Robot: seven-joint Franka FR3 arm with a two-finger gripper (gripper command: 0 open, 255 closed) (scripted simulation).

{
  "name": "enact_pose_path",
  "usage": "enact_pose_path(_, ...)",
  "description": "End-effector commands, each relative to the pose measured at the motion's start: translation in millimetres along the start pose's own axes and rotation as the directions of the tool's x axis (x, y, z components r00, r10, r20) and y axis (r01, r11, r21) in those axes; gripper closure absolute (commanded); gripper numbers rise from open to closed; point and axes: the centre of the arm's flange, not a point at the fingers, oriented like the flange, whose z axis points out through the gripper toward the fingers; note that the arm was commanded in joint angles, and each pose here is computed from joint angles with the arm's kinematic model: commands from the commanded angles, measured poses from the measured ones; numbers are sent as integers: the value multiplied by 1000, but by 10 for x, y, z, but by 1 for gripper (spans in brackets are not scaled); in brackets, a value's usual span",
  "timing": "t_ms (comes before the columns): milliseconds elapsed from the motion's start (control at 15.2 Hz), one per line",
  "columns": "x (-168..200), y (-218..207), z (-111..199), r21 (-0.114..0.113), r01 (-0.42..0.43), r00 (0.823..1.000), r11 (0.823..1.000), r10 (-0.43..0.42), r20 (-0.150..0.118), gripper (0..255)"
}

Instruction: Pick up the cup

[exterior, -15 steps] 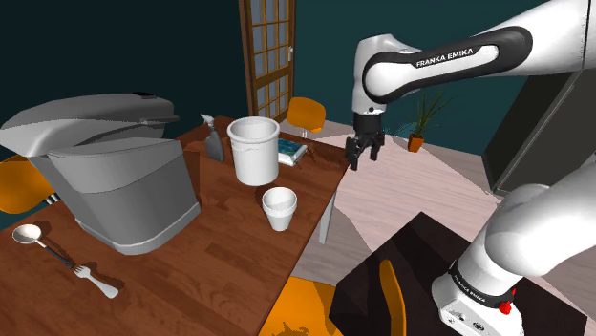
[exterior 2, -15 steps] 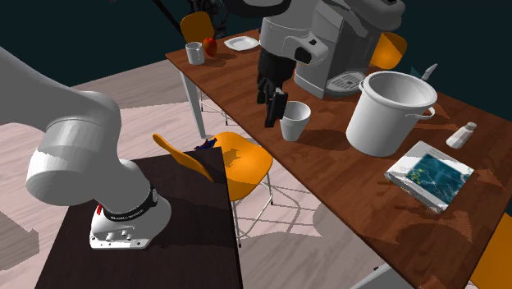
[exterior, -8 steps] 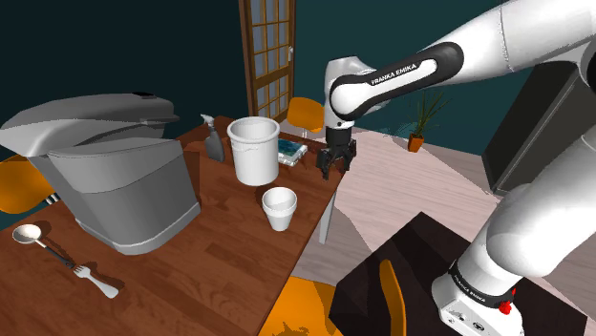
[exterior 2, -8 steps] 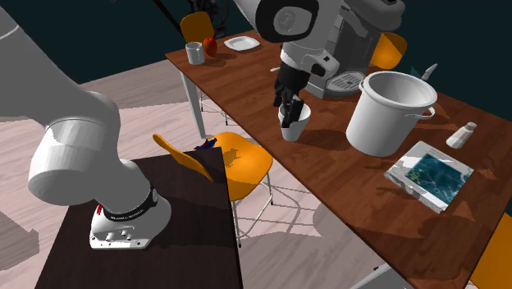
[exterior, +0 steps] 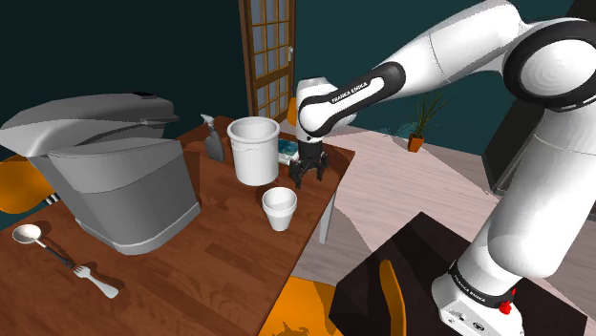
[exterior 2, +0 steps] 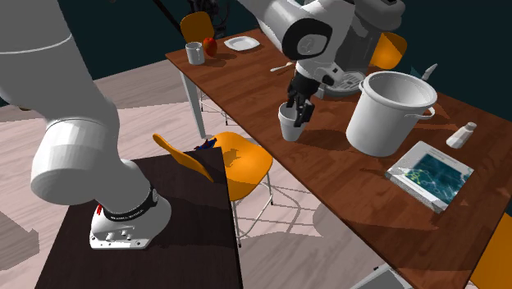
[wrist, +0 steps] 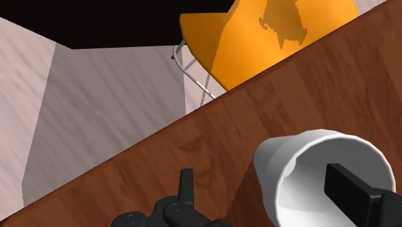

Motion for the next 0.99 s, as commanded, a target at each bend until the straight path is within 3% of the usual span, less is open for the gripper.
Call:
enact_pose_path(0, 198, -127, 140, 9, -3, 1000, 1000, 3, -1, 0)
enact_pose_path(198, 476, -313, 330, 21, -6, 1000, 1000, 6, -3, 0)
enact_pose_path(858, 541, -283, 724, 21, -6, 1000, 1000, 6, -3, 0)
enact_pose_path(924, 540, -276, 725, 21, -6, 1000, 1000, 6, -3, 255)
